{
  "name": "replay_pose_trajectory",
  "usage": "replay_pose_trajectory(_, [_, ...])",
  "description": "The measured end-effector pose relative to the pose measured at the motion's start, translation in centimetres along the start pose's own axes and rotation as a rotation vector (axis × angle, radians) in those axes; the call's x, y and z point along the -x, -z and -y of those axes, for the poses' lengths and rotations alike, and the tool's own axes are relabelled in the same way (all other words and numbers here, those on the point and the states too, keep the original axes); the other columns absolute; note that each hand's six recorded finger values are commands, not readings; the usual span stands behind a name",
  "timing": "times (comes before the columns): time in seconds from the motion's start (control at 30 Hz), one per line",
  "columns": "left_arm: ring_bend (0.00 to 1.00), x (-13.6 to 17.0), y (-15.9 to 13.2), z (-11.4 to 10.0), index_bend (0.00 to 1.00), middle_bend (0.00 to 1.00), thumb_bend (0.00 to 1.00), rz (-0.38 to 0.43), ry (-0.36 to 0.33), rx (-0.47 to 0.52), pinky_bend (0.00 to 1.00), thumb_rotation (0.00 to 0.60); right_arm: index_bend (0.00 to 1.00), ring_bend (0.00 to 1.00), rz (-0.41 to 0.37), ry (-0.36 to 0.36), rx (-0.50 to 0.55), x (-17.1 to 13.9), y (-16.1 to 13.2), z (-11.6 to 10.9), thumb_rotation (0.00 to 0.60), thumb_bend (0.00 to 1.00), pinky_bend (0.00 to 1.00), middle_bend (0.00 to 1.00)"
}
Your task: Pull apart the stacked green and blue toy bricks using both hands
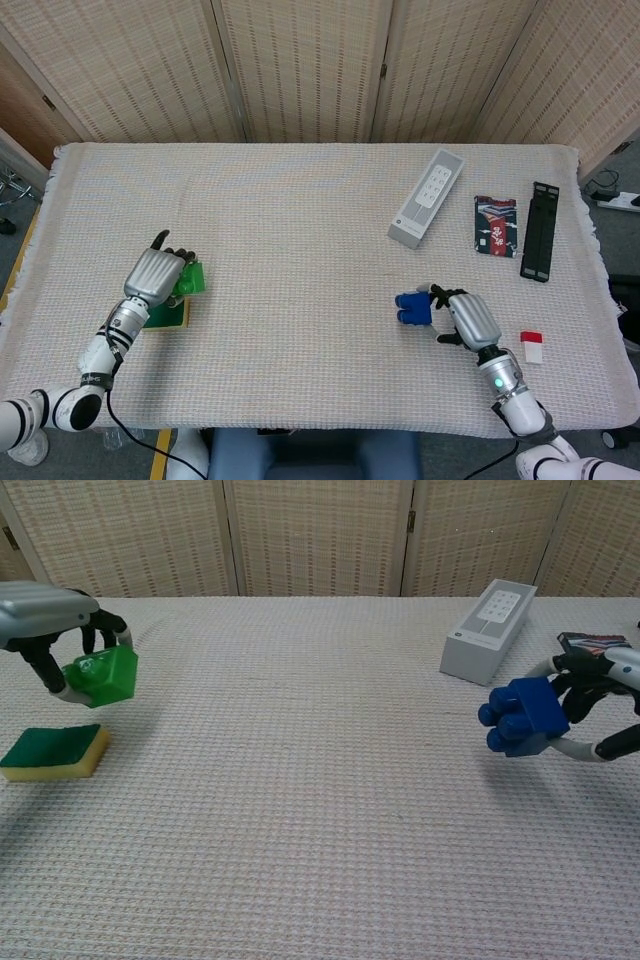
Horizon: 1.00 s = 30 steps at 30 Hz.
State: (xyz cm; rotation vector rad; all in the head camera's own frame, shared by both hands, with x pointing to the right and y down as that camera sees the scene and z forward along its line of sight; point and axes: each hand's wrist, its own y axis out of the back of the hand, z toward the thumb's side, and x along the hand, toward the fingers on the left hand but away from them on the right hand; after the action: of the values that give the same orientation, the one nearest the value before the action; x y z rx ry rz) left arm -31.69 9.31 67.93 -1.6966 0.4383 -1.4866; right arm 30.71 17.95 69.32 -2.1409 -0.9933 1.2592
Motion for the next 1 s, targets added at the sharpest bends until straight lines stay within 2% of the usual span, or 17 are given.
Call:
replay_pose_trajectory(0.03, [0.08,0.0,0.1,0.1,0.14,0.27,0.24,-0.004,0.007,0.0,0.0,0.6,0.07,0.16,0.001,-0.011,-0.012,0.0,0.0,0.0,0.6,0.4,0.22,0.07])
replay_pose_trajectory(0.1, [0.02,-0.1,0.3,0.1,0.07,0.17,0.24,-0.015,0.02,0.0,0.0,0.6,0.01,0.09,-0.001,-0.024,-0.028,0.1,-0.1,0.0,0.6,0.4,0.18,0.01])
replay_pose_trajectory(0.17, [0.0,-0.1,0.4,0.0,0.02,0.1,0.24,-0.021,0.02,-0.006,0.0,0.6,0.0,0.05,-0.006,-0.03,-0.042,0.1,-0.4,-0.2,0.6,0.4,0.16,0.0])
replay_pose_trajectory(0.3, [0.0,-0.1,0.5,0.0,0.0,0.01,0.24,-0.029,0.027,-0.009,0.0,0.6,0.0,0.01,-0.011,-0.036,-0.067,0.1,-0.7,-0.8,0.6,0.38,0.14,0.0])
replay_pose_trajectory(0.5, [0.0,0.0,0.3,-0.3,0.0,0.0,0.24,-0.03,0.05,0.012,0.0,0.6,0.0,0.0,-0.015,-0.042,-0.095,-0.5,-1.0,-2.2,0.6,0.37,0.09,0.0])
replay_pose_trajectory(0.67, [0.0,0.8,-0.1,-0.9,0.0,0.0,0.24,-0.007,0.071,0.06,0.0,0.6,0.0,0.0,-0.018,-0.045,-0.147,-1.7,-1.0,-4.3,0.6,0.37,0.0,0.0])
replay_pose_trajectory(0.87, [0.0,3.6,-0.8,-1.8,0.0,0.0,0.24,0.043,0.058,0.094,0.0,0.6,0.0,0.0,0.023,-0.029,-0.344,-4.2,-0.5,-6.7,0.6,0.37,0.0,0.0])
replay_pose_trajectory(1.0, [0.0,6.0,-0.9,-1.5,0.0,0.0,0.24,0.07,0.018,0.124,0.0,0.6,0.0,0.0,0.077,0.049,-0.501,-6.5,-0.6,-8.0,0.6,0.37,0.0,0.0])
